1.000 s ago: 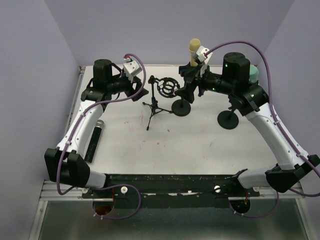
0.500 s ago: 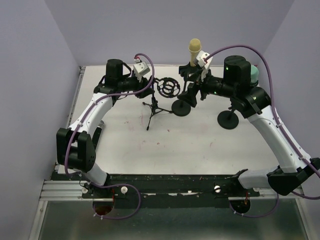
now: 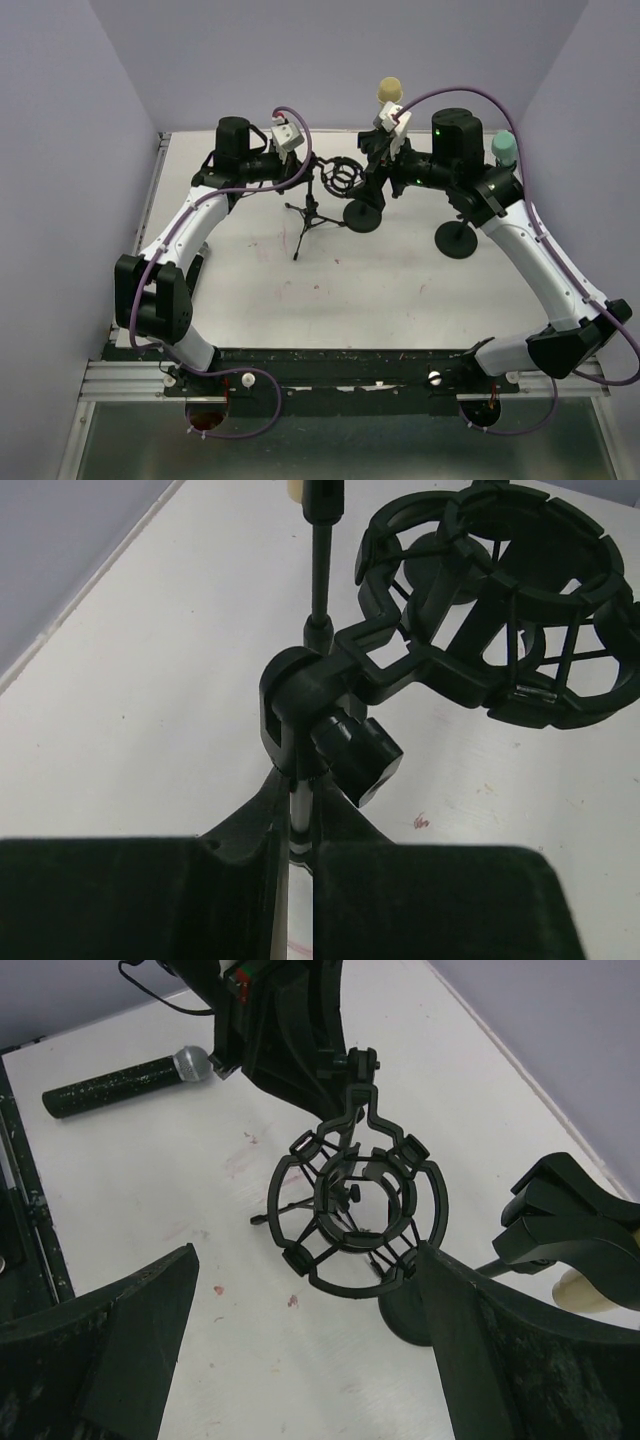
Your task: Remove the microphone from the stand
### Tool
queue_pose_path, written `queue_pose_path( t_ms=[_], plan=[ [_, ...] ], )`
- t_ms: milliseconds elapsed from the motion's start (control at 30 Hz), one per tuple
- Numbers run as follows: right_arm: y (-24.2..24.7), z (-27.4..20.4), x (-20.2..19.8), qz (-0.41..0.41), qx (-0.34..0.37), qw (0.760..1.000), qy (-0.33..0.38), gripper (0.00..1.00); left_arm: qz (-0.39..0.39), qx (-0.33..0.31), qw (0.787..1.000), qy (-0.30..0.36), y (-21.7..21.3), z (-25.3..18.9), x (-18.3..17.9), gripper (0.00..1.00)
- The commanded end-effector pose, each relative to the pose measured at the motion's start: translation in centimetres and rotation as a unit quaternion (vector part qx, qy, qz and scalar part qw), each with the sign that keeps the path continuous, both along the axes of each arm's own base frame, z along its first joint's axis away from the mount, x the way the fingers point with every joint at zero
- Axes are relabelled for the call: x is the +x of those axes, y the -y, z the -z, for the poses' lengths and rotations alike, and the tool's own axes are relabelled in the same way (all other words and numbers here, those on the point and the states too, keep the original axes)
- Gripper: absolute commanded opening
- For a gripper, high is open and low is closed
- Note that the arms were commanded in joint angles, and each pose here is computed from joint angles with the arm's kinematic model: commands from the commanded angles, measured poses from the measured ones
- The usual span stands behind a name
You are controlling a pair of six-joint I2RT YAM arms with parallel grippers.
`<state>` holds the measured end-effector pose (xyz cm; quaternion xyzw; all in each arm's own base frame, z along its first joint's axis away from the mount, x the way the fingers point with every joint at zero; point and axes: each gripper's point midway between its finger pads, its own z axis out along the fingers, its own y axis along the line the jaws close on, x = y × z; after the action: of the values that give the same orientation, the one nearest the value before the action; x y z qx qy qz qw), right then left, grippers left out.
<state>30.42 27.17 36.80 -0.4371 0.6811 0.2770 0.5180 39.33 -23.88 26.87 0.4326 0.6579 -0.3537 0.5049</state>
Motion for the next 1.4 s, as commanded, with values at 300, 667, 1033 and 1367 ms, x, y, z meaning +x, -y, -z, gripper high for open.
queue_pose_path(
  t_ms=[300,667,1033,1367],
  plan=[
    [-1.9,-2.5,0.8,-0.034,0.032,0.999,0.018,0.97,0.122,-0.03,0.992,-0.029,2.2,-2.4,-7.3,0.0],
    [-3.8,-0.3,0.6,-0.08,0.032,0.996,-0.034,0.97,0.064,-0.02,0.998,-0.016,1.4,-0.9,-7.4,0.48],
    [-7.2,0.6,0.5,-0.124,0.035,0.991,-0.044,0.97,-0.048,-0.016,0.996,-0.072,-2.0,1.2,-10.4,0.68],
    [-9.8,4.7,1.7,-0.08,-0.029,0.994,-0.068,0.91,-0.162,-0.04,0.976,-0.142,-4.1,4.8,-11.1,0.67]
  ],
)
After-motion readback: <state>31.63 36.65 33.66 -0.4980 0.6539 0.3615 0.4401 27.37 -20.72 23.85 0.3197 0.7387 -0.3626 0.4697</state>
